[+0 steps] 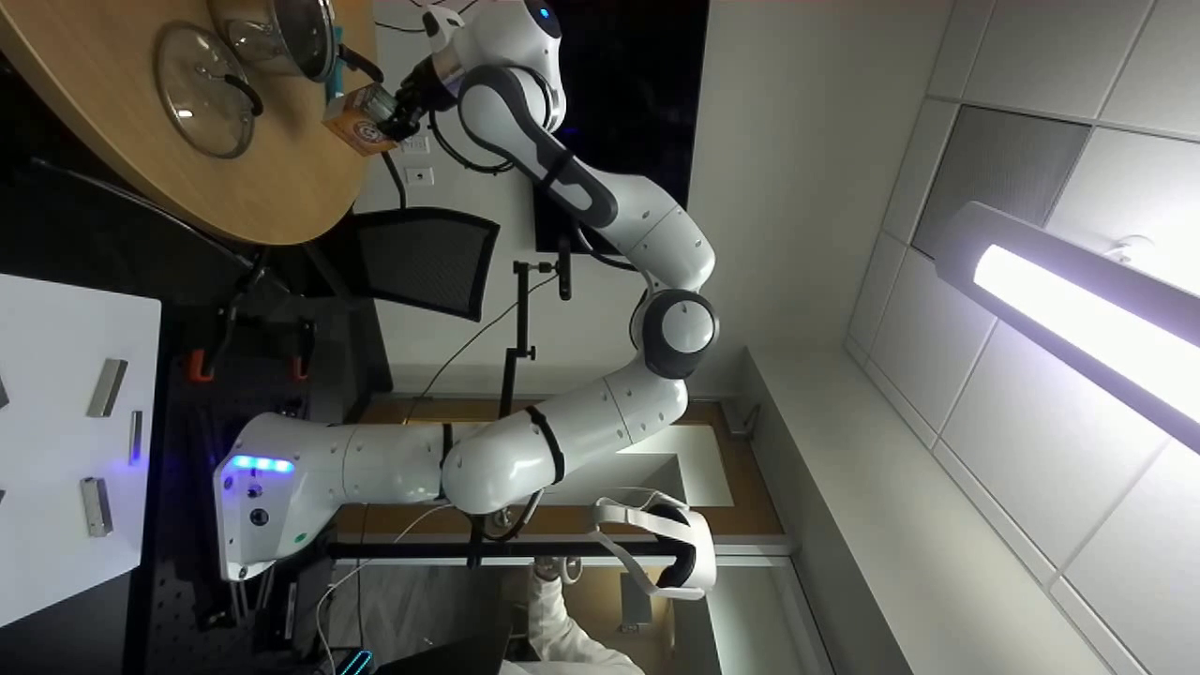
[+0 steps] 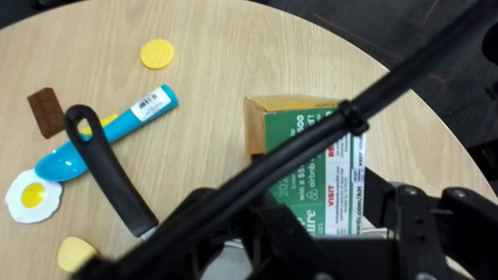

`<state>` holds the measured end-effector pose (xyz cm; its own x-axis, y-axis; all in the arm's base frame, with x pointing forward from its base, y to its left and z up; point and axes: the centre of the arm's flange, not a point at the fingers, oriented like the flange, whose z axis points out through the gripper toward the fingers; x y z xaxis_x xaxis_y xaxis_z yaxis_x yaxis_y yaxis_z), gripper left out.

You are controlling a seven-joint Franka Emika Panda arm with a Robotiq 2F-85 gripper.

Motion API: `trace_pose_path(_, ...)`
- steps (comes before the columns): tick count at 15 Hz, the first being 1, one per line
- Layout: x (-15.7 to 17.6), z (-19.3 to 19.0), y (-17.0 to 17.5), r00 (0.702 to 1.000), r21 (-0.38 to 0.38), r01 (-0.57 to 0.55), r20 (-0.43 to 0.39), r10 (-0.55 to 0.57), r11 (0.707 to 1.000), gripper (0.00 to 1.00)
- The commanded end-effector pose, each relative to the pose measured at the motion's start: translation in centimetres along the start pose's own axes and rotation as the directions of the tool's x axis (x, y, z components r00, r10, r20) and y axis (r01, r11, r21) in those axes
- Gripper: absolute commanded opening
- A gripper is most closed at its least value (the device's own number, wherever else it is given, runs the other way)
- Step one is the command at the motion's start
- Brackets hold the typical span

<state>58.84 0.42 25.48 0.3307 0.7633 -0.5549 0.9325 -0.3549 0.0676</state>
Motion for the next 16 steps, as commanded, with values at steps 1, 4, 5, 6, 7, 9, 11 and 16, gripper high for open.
trace_pose_path(1,-1.0,0.2,-0.5,0.992,0.064,-0.03,-0.12,0.037,0.998,0.27)
trace_pose_path(4,-1.0,1.0,-0.5,0.983,0.109,-0.045,-0.174,0.063,0.993,0.27)
trace_pose_path(5,-1.0,1.2,-0.5,0.98,0.118,-0.049,-0.185,0.07,0.992,0.27)
trace_pose_path(6,-1.0,1.5,-0.6,0.978,0.129,-0.05,-0.194,0.075,0.99,0.27)
trace_pose_path(7,-1.1,1.7,-0.6,0.976,0.137,-0.056,-0.2,0.083,0.989,0.27)
trace_pose_path(9,-1.2,2.3,-0.6,0.971,0.15,-0.065,-0.219,0.097,0.987,0.27)
trace_pose_path(11,-1.3,3.0,-0.7,0.965,0.16,-0.073,-0.236,0.11,0.984,0.27)
trace_pose_path(16,-1.3,5.4,-1.6,0.955,0.181,-0.08,-0.267,0.127,0.98,0.27)
